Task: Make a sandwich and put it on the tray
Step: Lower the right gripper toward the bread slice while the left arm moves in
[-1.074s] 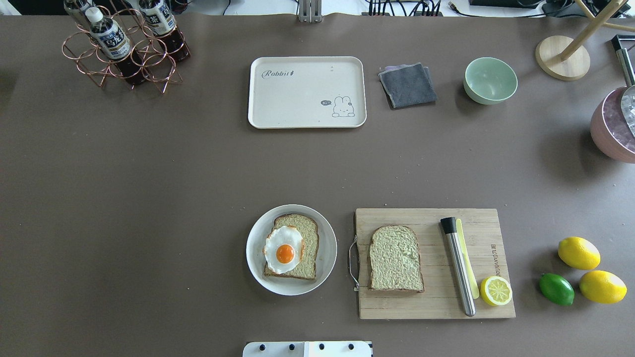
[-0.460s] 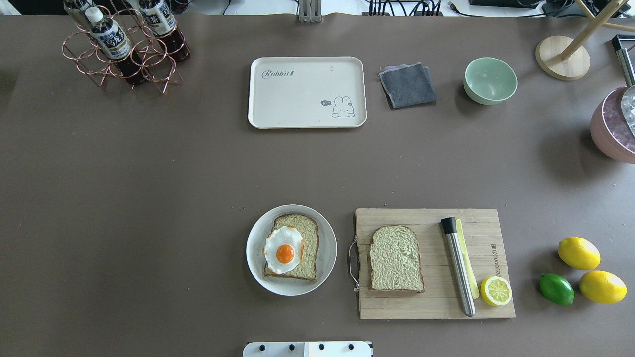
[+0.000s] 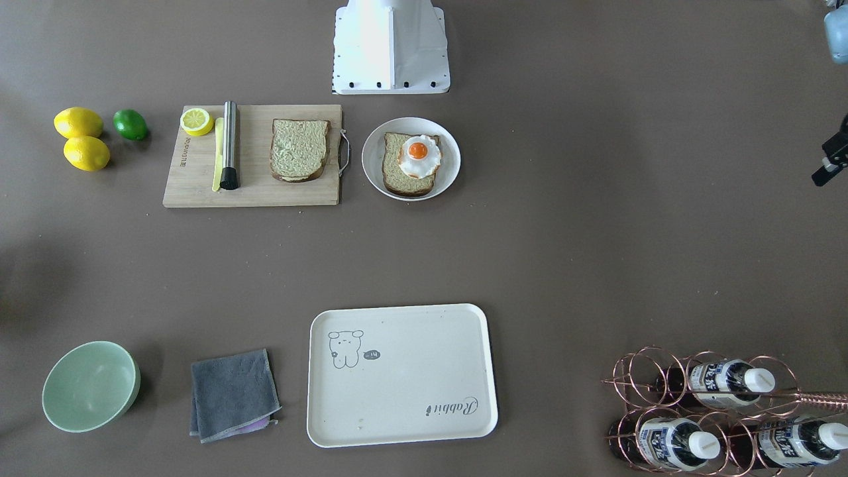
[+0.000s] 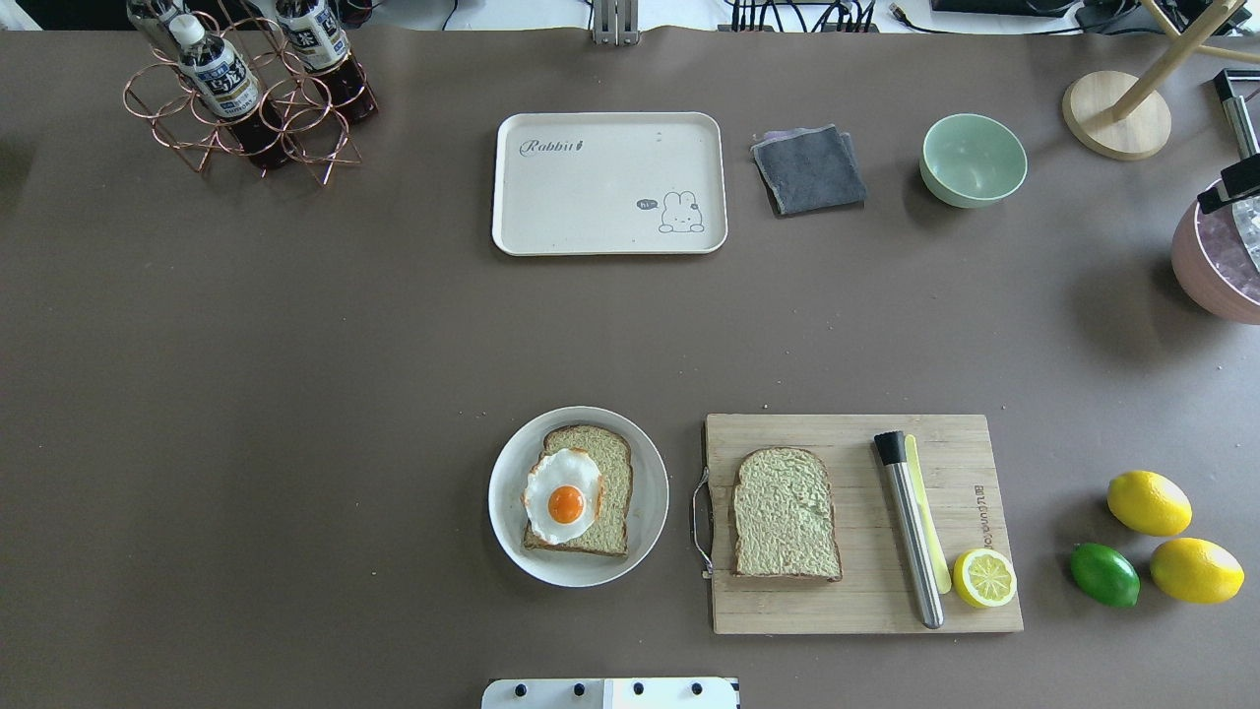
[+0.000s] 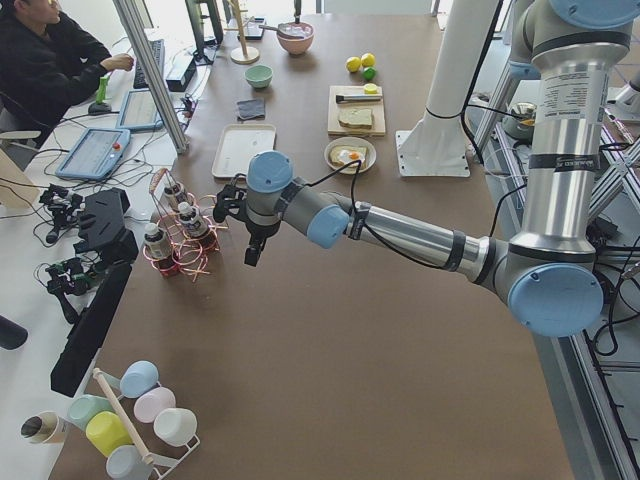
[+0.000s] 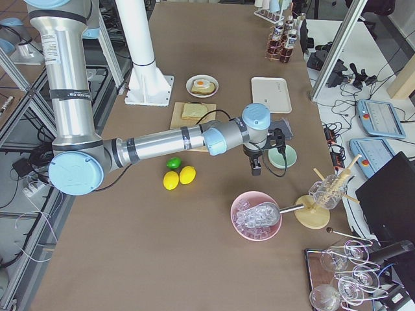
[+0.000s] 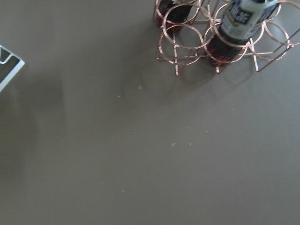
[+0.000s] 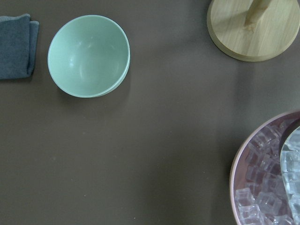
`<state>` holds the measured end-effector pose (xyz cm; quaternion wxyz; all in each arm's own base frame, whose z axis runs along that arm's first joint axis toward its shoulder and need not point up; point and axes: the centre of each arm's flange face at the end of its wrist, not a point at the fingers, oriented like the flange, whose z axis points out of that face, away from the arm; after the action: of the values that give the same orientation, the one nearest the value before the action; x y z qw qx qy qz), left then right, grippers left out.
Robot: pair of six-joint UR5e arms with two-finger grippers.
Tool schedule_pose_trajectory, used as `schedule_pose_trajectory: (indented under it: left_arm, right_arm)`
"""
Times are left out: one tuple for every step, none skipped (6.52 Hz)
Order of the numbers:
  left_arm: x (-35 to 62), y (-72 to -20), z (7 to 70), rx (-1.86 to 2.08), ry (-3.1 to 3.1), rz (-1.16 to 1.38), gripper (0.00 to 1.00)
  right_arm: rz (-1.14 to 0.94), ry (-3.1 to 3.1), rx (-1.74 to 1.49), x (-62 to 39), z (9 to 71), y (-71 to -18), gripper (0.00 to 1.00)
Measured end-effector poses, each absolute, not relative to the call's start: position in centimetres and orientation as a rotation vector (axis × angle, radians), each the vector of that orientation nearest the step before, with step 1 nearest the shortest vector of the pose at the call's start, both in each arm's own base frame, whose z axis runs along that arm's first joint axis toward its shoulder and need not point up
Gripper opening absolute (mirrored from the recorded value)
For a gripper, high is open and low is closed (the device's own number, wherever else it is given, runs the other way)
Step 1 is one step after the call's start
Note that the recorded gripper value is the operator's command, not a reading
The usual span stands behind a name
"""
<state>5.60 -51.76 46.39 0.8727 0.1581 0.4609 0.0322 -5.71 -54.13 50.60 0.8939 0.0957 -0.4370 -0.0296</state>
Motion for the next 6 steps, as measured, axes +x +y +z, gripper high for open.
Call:
schedule_pose_trajectory:
  left_arm:
    - [9.5,-52.2,43.2,0.314,1.03,0.014,0.98]
    - [13.4,-52.2,40.1,0.286,1.071,-0.05,0.98]
    - [18.6,-51.6,37.4,0.271,1.077,-0.103,0.98]
    - [24.1,-50.6,35.1,0.276,1.074,-0.135,0.98]
    - [28.6,-49.4,33.2,0.283,1.078,-0.158,0.98]
    - [31.3,-48.6,32.0,0.283,1.086,-0.177,0.98]
  right_arm:
    - [-0.035,-0.941,0.21,-7.8,49.4,-54.0,1.0]
    - [-0.004,-0.99,0.219,-10.3,48.0,-53.6,1.0]
    - [0.029,-1.055,0.217,-13.3,46.4,-52.5,1.0]
    - [0.061,-1.118,0.191,-16.3,44.4,-50.9,1.0]
    - [0.074,-1.16,0.157,-19.5,42.1,-48.9,1.0]
    - [0.073,-1.17,0.138,-23.1,40.4,-46.9,1.0]
